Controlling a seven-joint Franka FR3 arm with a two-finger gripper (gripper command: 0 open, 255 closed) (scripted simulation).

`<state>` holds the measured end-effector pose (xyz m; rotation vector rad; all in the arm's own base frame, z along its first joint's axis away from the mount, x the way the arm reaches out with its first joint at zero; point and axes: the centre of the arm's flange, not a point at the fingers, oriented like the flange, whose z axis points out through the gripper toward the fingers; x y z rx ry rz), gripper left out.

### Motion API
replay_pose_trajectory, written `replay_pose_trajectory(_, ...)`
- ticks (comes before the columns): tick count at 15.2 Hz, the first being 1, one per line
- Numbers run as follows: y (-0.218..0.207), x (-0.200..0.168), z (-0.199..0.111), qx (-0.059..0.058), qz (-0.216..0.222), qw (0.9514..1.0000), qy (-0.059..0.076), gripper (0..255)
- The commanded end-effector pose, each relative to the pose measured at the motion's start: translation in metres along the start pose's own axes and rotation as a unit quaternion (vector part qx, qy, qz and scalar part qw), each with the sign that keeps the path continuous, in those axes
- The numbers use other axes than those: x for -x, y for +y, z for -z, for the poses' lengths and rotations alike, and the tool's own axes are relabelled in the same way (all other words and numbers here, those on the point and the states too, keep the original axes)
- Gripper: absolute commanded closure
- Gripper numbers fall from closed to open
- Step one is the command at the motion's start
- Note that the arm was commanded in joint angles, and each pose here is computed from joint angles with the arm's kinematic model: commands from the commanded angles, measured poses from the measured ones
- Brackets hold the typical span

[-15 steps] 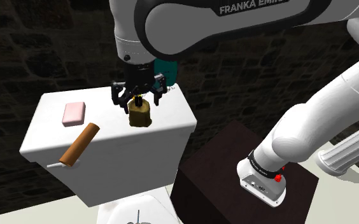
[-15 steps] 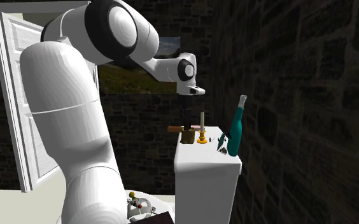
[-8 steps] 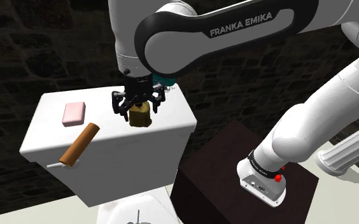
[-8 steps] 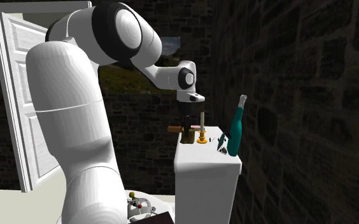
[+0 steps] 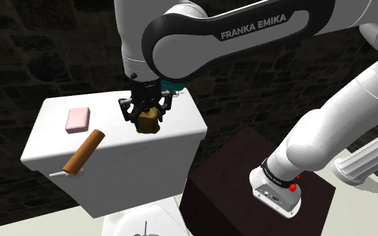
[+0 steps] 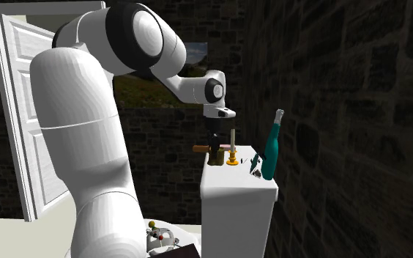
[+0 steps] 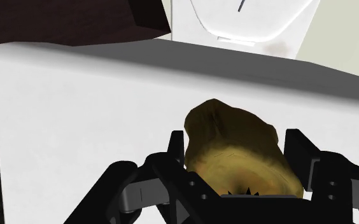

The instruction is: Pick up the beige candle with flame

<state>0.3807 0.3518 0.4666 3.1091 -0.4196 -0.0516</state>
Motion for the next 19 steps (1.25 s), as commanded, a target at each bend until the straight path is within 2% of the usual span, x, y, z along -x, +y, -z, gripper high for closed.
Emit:
replay_pose_trajectory(1,0.000,0.001,-0.001,0.000,0.001,1.0000,-0.001,255)
replay_pose_trajectory(17,0.001,0.002,0.079,0.000,0.001,1.0000,-0.001,255)
replay_pose_trajectory(19,0.001,0.002,0.079,0.000,0.001,1.0000,-0.001,255)
